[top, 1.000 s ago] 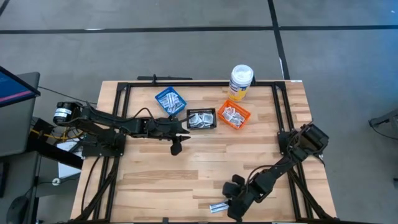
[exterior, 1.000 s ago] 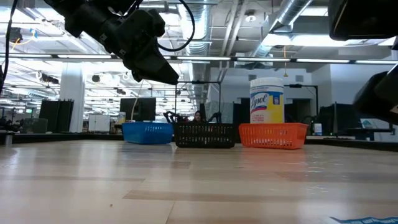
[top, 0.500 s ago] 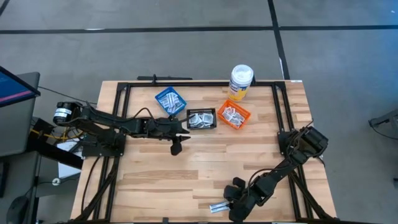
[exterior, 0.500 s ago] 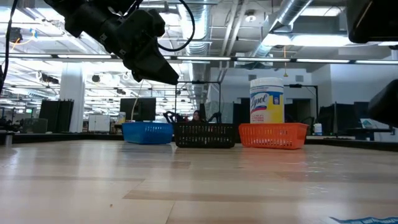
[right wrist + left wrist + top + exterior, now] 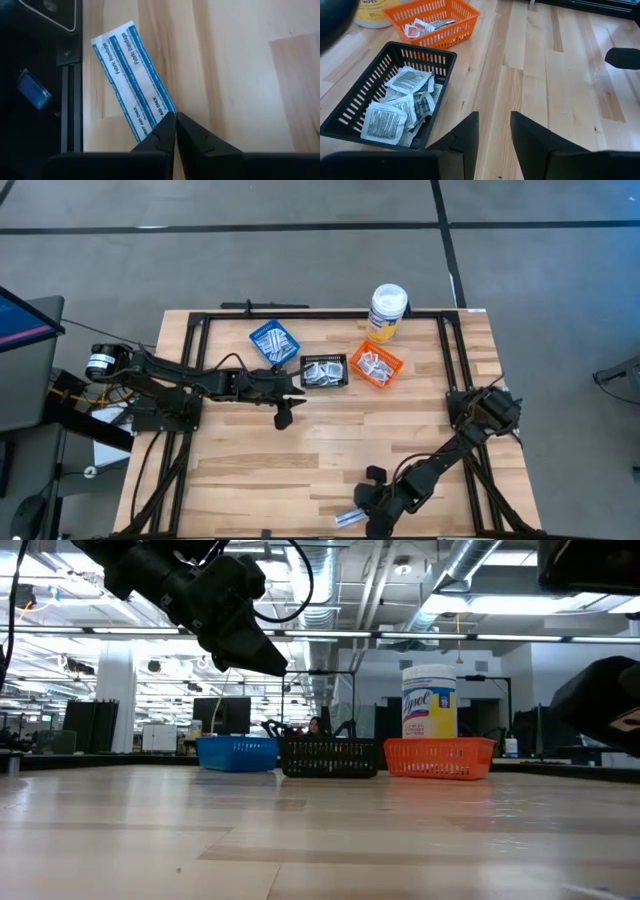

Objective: Pick & Place First Aid Supplies
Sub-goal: Put the bandage into the blue container

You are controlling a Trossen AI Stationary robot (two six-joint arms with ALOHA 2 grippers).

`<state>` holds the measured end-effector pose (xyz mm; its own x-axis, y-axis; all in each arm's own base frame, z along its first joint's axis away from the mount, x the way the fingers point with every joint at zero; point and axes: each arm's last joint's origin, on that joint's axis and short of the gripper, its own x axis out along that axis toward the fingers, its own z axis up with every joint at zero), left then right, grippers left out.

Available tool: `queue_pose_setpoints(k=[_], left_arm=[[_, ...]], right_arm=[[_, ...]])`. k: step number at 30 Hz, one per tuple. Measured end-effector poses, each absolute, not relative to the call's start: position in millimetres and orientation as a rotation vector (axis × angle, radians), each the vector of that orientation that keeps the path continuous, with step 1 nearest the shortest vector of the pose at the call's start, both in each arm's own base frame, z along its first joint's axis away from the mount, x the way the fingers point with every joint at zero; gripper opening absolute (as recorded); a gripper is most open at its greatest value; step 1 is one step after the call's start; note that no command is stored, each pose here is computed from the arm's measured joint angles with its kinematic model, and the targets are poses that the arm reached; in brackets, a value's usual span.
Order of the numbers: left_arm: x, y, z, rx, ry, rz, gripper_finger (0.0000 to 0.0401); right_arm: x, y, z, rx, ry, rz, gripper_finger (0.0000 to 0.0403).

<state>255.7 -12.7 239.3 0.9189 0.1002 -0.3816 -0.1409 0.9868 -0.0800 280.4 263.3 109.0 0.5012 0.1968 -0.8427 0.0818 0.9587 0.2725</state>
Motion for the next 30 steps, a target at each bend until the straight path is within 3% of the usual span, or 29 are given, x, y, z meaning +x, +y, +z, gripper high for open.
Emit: queue_pose_setpoints(k=[9, 19, 30], left_arm=[[255.7, -12.7, 239.4, -0.107, 0.386, 0.124, 0.0112], [255.9, -16.5, 239.5, -0.13, 0.394, -0.005, 0.0112], [277.8, -20.3, 211.4, -0.103, 0.448, -0.09, 0.0142]], right_arm=[[295.4, 260.4, 139.1, 0.029, 1.072, 0.024, 0.0002], [324.0, 205.4, 155.7, -0.286, 0.893, -0.437, 0.0001], [360.2, 158.7, 160.8, -0.313, 0.844, -0.525, 0.0001]])
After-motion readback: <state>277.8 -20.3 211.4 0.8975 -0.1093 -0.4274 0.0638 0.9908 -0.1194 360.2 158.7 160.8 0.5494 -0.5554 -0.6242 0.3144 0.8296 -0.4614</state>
